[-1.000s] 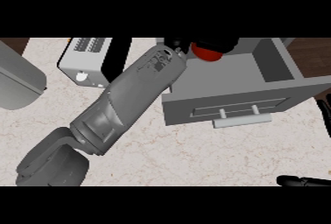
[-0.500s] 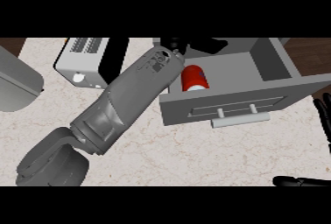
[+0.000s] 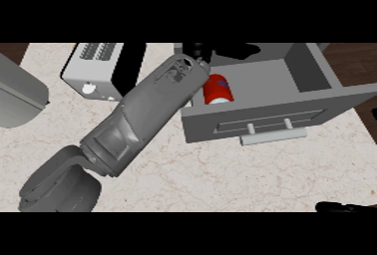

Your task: Pick up the can, place it into the drawer and close the drawer

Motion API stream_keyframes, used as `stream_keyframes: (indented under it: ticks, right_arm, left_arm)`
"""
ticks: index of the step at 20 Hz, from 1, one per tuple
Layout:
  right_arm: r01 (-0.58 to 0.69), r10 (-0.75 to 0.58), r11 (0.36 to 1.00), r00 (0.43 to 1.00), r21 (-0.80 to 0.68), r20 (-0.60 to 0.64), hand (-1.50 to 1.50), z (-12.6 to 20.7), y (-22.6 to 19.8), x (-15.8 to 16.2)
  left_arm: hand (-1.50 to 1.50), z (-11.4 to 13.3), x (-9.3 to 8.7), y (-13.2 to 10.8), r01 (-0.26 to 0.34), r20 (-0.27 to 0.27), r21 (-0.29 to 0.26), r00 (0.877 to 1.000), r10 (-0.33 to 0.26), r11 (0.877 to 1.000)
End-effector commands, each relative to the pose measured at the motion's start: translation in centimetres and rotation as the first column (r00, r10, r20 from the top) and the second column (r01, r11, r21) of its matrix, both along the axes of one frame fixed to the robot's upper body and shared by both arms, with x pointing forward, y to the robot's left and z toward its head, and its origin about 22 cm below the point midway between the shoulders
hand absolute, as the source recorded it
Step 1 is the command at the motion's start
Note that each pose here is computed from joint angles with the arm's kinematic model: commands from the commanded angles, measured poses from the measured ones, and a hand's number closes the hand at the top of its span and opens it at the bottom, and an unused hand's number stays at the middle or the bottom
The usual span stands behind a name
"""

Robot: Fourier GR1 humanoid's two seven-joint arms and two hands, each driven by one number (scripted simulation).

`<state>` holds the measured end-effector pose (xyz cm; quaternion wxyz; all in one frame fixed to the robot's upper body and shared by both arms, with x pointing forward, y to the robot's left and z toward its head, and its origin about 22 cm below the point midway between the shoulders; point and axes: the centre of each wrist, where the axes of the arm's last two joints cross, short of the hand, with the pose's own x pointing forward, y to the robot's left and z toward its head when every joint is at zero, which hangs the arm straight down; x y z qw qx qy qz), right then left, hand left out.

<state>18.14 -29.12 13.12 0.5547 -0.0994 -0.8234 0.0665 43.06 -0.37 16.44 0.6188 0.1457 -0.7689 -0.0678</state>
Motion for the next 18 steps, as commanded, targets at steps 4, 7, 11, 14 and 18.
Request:
stream_keyframes:
  ticks: [4, 7, 11, 14, 18]
  right_arm:
    - [0.026, -0.008, 0.977, 0.996, -0.21, 0.086, -1.5, 1.5, 0.0, -0.9]
    - [0.016, 0.017, 0.959, 0.993, -0.283, 0.114, -1.5, 2.2, 1.1, 0.0]
    - [0.044, 0.009, 0.916, 0.992, -0.398, 0.13, -1.5, 2.1, 2.3, 1.4]
    - [0.095, -0.024, 0.845, 0.99, -0.526, 0.14, -1.5, 2.2, 2.6, 1.9]
    - [0.112, -0.038, 0.751, 0.991, -0.651, 0.128, -1.5, 0.7, 3.1, 2.4]
  left_arm:
    - [-1.5, 1.0, -0.4, -0.7, 0.038, -0.018, -0.075, 0.999, -0.039, 0.996]
    - [-1.5, -0.5, -0.6, -0.2, 0.031, -0.007, -0.111, 0.999, -0.032, 0.993]
    - [-1.5, 0.5, -0.9, -1.0, 0.03, 0.028, -0.12, 0.999, -0.027, 0.992]
    - [-1.5, 1.9, -0.6, -1.1, 0.01, 0.034, -0.143, 0.999, -0.005, 0.99]
    - [-1.5, 2.6, -1.0, -1.9, -0.002, 0.055, -0.131, 0.998, 0.009, 0.991]
